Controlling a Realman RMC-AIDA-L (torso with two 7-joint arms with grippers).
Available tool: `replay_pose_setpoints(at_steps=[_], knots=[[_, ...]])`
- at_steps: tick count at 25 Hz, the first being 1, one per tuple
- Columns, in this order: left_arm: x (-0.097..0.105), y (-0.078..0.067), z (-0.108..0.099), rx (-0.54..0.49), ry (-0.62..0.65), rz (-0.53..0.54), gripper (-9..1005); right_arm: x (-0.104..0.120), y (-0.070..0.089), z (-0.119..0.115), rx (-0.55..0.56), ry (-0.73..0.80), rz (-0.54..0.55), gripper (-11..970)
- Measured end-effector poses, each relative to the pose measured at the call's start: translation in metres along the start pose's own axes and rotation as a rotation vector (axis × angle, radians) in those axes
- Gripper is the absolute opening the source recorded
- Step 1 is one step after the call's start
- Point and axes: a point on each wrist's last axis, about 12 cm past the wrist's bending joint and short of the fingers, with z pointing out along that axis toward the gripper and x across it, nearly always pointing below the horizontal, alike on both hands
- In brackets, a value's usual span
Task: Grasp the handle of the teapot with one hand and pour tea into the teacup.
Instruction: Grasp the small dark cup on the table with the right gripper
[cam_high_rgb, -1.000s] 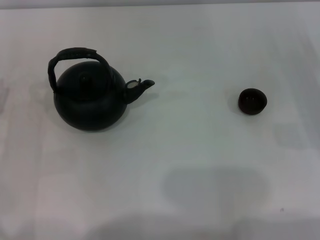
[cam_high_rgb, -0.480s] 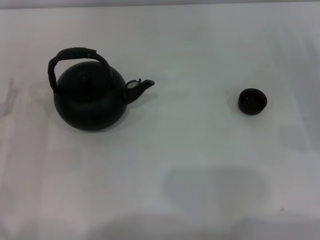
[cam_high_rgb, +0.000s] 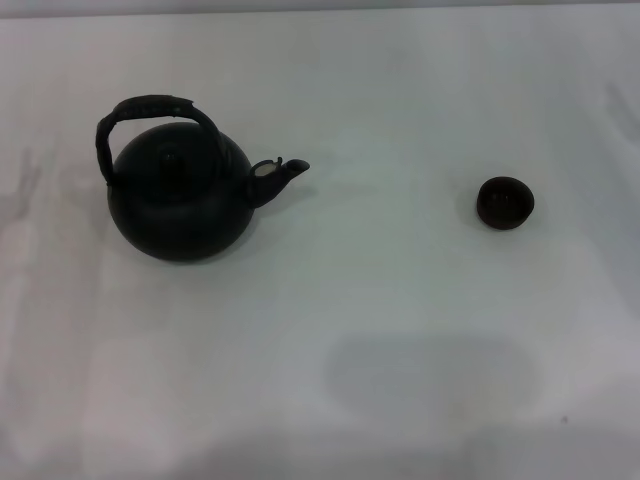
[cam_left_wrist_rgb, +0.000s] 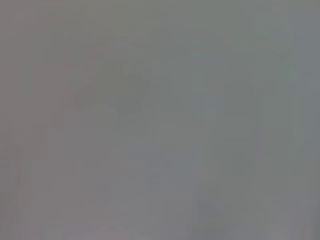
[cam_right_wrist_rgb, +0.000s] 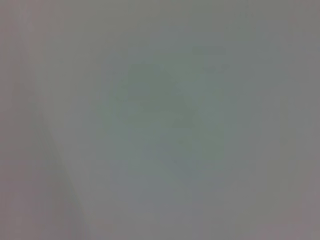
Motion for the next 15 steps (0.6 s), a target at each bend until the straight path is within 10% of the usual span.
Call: replay_pose_setpoints(at_steps=[15], knots=[[-0.001, 0.005, 0.007, -0.005, 0.013, 0.024, 874, -0.126, 0.064, 0.134, -0.391, 0.324, -0.166, 802]])
